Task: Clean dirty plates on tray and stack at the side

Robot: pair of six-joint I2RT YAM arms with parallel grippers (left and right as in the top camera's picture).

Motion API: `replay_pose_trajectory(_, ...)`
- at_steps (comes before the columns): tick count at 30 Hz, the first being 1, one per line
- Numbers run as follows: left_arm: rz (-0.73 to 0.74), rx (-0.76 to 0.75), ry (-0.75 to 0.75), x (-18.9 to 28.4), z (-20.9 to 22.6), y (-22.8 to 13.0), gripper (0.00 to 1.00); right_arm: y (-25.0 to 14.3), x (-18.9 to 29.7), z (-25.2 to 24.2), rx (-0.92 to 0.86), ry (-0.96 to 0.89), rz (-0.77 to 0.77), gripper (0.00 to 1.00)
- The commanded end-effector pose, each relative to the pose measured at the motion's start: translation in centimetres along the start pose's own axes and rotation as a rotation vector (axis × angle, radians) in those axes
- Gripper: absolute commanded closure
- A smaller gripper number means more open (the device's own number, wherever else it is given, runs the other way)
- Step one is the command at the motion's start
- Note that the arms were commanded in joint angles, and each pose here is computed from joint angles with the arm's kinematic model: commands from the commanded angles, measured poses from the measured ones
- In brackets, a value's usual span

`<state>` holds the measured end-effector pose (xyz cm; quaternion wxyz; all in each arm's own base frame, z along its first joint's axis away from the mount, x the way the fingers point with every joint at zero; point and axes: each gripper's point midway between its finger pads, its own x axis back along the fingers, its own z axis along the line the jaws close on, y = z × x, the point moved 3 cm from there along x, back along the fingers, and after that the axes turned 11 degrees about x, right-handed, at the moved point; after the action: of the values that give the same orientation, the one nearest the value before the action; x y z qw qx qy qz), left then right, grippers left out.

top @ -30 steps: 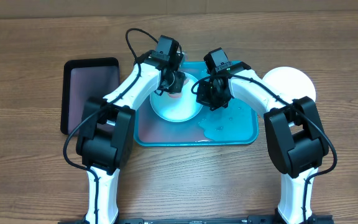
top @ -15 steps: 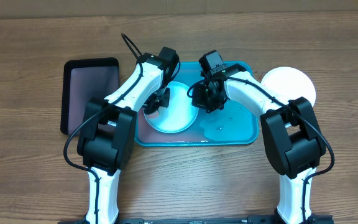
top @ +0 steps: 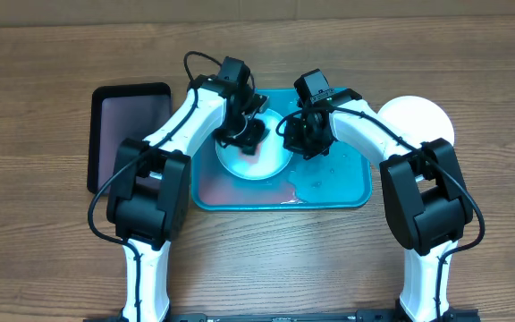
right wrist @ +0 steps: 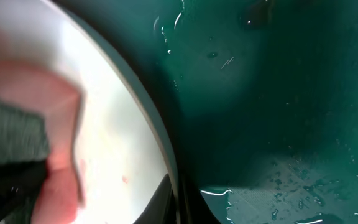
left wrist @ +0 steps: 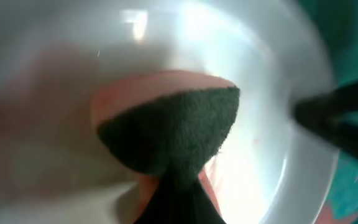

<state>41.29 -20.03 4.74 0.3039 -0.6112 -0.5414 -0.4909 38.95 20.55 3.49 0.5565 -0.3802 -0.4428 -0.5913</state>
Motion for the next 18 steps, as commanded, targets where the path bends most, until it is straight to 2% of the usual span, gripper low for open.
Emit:
replay_pose_trajectory(1, -0.031, 0.049, 0.038, -1.3, 0.4, 0.6, 0.96, -0.5, -1.2, -0.9, -0.021, -0.049, 0.015, 0.96)
replay_pose_trajectory(7, -0.256, 0.367, 0.618, 1.7, 8.4, 2.1, 0.96, -0.4, -1.2, -0.9, -0.021, -0.049, 0.014, 0.96)
replay_pose_trajectory(9, -0.280, 0.415, 0.688, 2.4, 9.3, 1.8, 0.96, -0.4, -1.2, -0.9, -0.021, -0.049, 0.014, 0.96)
replay_pose_trajectory(12, -0.225, 0.424, 0.647, 1.8, 8.7, 0.9, 0.96, -0.4, -1.2, -0.9, -0.021, -0.048, 0.013, 0.96)
replay_pose_trajectory(14, -0.128, 0.385, 0.545, 0.8, 7.3, -0.2, 0.96, -0.4, -1.2, -0.9, -0.021, -0.049, 0.013, 0.96)
replay_pose_trajectory(17, 0.058, 0.247, 0.284, -0.7, 3.7, -2.2, 0.96, -0.4, -1.2, -0.9, -0.020, -0.048, 0.013, 0.96)
replay_pose_trajectory(18, 0.148, 0.143, 0.095, -1.1, 1.0, -3.4, 0.96, -0.4, -1.2, -0.9, -0.021, -0.048, 0.013, 0.96)
